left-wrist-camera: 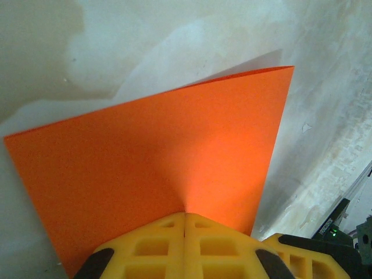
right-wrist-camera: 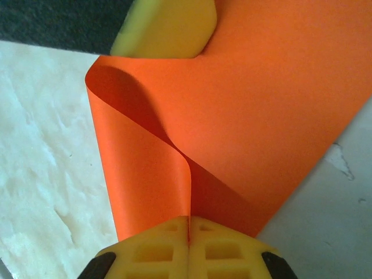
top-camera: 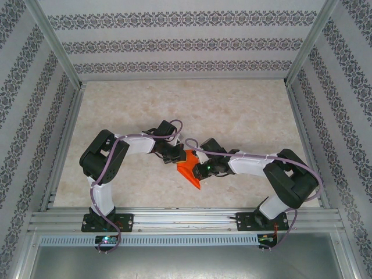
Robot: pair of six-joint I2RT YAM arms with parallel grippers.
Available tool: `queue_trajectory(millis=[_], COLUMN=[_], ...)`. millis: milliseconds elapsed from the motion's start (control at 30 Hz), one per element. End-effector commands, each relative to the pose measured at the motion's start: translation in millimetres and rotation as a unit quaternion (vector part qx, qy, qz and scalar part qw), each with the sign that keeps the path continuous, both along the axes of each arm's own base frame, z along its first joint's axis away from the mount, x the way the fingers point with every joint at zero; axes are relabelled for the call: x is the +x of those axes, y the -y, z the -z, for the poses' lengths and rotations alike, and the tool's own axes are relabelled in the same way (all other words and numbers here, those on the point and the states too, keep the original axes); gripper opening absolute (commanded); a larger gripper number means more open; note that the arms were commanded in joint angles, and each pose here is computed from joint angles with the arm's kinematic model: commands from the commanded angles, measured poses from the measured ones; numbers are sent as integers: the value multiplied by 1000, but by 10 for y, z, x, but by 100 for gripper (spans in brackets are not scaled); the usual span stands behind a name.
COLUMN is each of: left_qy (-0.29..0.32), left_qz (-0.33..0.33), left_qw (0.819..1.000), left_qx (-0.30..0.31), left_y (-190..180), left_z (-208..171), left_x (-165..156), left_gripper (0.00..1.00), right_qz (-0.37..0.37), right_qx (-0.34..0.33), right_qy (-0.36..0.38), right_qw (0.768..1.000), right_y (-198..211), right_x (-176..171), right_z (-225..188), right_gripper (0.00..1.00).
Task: Fold a paper plane with a square sheet of paper (fold left side to right side)
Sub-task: Third fold the triangle at the center of the table.
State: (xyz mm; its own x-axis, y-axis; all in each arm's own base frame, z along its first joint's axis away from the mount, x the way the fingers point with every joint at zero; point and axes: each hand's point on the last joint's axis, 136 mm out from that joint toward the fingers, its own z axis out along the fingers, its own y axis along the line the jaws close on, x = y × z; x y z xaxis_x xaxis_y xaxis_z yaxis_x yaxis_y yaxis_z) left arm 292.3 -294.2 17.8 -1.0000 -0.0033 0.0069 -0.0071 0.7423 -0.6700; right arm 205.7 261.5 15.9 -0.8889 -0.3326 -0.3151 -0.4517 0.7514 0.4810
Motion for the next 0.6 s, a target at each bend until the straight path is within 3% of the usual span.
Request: queue_trajectory(millis=[0,333,567], left_qy=[-35,-35,-11], left_qz=[5,4,7], left_qw=[998,998,998], left_qx=[61,59,56], left_y=[-153,-154,-130], left_z=[342,341,175], left_x=[-201,-205,-119], left_gripper=[2,3,11], right_qz=[-12,-12,-7], right_qx=[7,-5,-22], right_qy=[7,-4,-19], right_qw=[1000,1000,1000], right_y=[-88,-56,-5], right_x=[25,-28,-62], right_z=[-22,69,166], right_gripper=[0,0,0])
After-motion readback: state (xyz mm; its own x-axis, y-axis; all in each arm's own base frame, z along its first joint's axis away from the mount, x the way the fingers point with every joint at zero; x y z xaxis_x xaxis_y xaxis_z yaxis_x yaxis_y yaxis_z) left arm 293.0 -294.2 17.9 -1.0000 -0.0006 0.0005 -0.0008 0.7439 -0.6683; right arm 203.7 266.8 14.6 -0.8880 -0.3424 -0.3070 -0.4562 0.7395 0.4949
